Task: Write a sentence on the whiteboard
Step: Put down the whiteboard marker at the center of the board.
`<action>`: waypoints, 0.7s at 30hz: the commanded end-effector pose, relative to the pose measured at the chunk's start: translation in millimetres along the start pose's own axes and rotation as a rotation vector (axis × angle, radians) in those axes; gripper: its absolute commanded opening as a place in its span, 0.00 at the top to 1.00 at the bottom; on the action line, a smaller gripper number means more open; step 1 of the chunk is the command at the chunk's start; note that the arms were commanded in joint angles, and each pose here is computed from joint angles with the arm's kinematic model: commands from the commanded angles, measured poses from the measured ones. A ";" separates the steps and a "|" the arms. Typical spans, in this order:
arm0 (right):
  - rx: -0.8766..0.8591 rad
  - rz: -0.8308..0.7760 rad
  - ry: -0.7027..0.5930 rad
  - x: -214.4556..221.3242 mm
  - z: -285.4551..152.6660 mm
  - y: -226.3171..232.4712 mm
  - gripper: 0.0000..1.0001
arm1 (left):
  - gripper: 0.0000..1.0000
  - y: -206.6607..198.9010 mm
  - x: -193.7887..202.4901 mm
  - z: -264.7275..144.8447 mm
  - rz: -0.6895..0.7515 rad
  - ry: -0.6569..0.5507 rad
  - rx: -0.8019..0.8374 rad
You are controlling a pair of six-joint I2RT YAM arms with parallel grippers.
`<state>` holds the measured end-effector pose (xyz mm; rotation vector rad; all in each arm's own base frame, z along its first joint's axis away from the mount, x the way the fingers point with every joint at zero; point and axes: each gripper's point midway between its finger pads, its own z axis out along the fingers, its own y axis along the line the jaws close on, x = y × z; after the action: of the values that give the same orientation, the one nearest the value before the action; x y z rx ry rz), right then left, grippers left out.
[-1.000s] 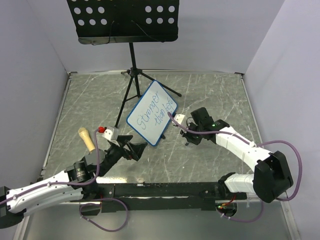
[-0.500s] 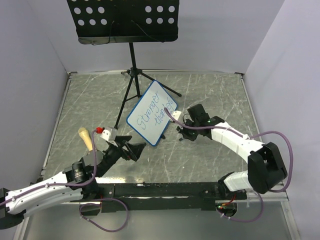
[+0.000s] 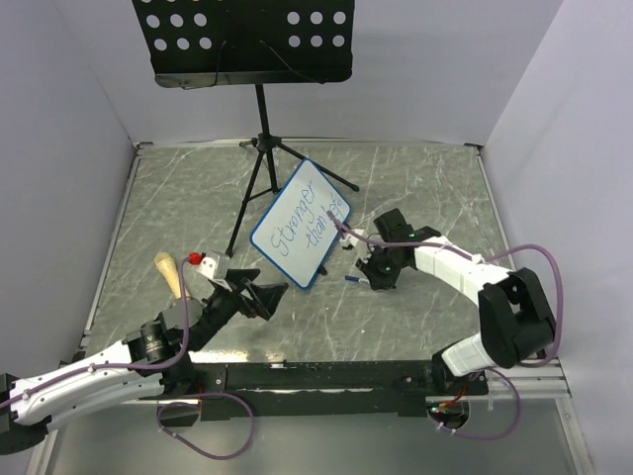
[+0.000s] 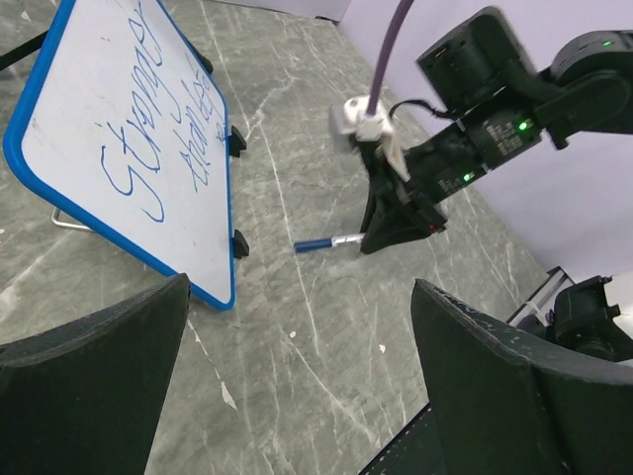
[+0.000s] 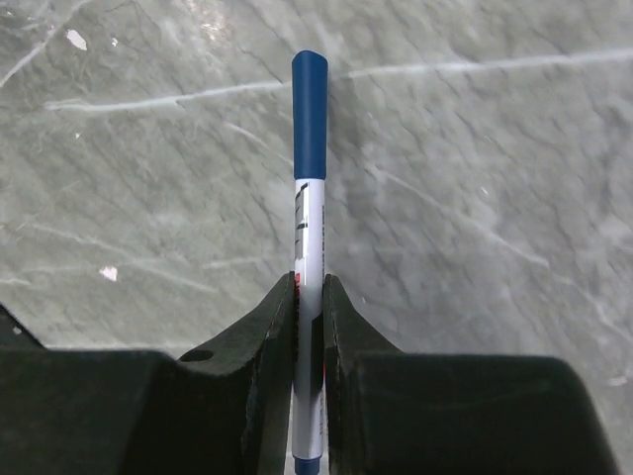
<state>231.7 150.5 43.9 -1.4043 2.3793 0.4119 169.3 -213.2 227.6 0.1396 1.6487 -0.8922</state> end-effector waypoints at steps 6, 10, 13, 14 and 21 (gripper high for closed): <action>0.156 0.207 -0.193 -4.1 -46.0 -84.1 1.00 | 0.03 -8.1 -9.3 1.1 -0.012 -0.014 0.022; 0.351 0.362 -0.194 10.0 -55.1 -164.3 1.00 | 0.03 -7.2 -13.6 1.4 -0.031 -0.025 0.006; 0.401 0.484 -0.201 17.7 -54.1 -204.0 0.99 | 0.03 1.9 -15.6 -0.2 -0.068 -0.032 -0.050; 0.394 0.519 -0.194 19.2 -50.6 -213.8 0.95 | 0.04 1.0 -20.7 -1.5 -0.084 -0.047 -0.050; 0.351 0.643 -0.147 38.1 -39.8 -231.1 0.74 | 0.04 25.4 -50.2 -18.6 -0.161 -0.127 -0.197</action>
<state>404.3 2.0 37.2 -0.5008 2.5617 0.2202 173.7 -195.3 226.1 0.0044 1.6897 -0.8670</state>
